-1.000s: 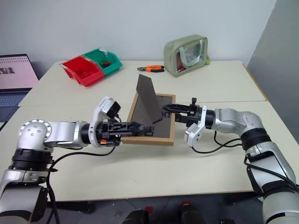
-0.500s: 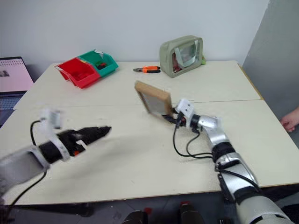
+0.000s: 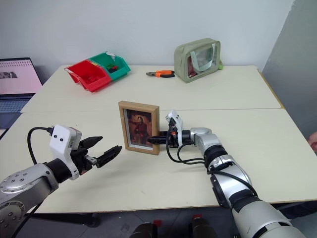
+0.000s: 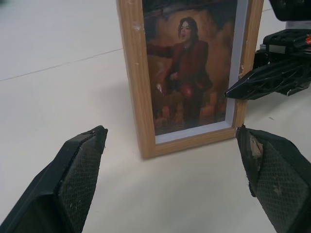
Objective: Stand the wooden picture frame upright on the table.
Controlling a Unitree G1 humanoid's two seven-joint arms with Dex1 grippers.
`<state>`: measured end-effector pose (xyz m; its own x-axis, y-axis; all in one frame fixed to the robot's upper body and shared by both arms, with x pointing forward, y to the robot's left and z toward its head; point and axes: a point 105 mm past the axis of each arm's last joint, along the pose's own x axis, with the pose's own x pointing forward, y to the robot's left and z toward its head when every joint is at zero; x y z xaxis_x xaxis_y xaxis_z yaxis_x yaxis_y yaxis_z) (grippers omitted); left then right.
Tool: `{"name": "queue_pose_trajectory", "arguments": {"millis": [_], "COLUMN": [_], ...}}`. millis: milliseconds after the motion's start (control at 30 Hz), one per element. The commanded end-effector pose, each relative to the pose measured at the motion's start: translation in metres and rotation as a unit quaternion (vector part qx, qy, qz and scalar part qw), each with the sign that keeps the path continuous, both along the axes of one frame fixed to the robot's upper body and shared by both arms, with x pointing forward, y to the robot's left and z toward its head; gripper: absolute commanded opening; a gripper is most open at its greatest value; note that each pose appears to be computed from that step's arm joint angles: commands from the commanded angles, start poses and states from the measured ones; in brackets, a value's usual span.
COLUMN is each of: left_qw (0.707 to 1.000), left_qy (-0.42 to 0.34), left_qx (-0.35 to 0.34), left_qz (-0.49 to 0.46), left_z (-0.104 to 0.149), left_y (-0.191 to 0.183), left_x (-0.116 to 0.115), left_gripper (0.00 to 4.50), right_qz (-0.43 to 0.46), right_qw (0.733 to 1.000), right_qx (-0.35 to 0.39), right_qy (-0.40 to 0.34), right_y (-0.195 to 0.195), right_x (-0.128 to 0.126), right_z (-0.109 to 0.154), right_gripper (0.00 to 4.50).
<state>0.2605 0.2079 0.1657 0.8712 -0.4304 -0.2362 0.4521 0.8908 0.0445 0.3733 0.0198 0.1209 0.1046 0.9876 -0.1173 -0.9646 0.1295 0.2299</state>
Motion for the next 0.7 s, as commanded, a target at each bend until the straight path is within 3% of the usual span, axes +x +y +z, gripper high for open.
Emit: {"name": "queue_pose_trajectory", "arguments": {"millis": [33, 67, 267, 433, 567, 700], "left_qw": [1.000, 1.000, 1.000, 1.000, 1.000, 0.999], "left_qy": [0.000, 0.001, 0.006, 0.008, 0.010, 0.028], "left_qx": [0.010, 0.008, 0.018, 0.007, -0.009, -0.009], "left_qz": [0.004, 0.004, 0.010, 0.000, -0.003, -0.028], "left_z": [-0.004, -0.004, -0.009, -0.006, 0.012, 0.023], "left_y": [0.005, 0.006, 0.018, 0.022, 0.033, 0.047], "left_x": [0.002, 0.003, 0.016, 0.021, 0.028, 0.030], "left_gripper": [4.50, 4.50, 4.50, 4.50, 4.50, 4.50], "right_qz": [-0.017, -0.019, -0.031, -0.093, -0.138, -0.145], "right_qw": [1.000, 1.000, 0.999, 0.990, 0.980, 0.983], "right_qx": [-0.017, -0.017, -0.042, -0.099, -0.131, -0.103], "right_qy": [0.003, 0.003, 0.000, -0.029, -0.065, -0.040], "right_y": [-0.003, -0.004, -0.033, -0.091, -0.131, -0.133], "right_x": [-0.001, -0.001, -0.003, -0.004, -0.015, -0.035], "right_z": [-0.016, -0.018, -0.030, -0.039, -0.017, 0.019], "right_gripper": [1.28, 1.97, 3.13, 4.40, 4.46, 4.46]}}
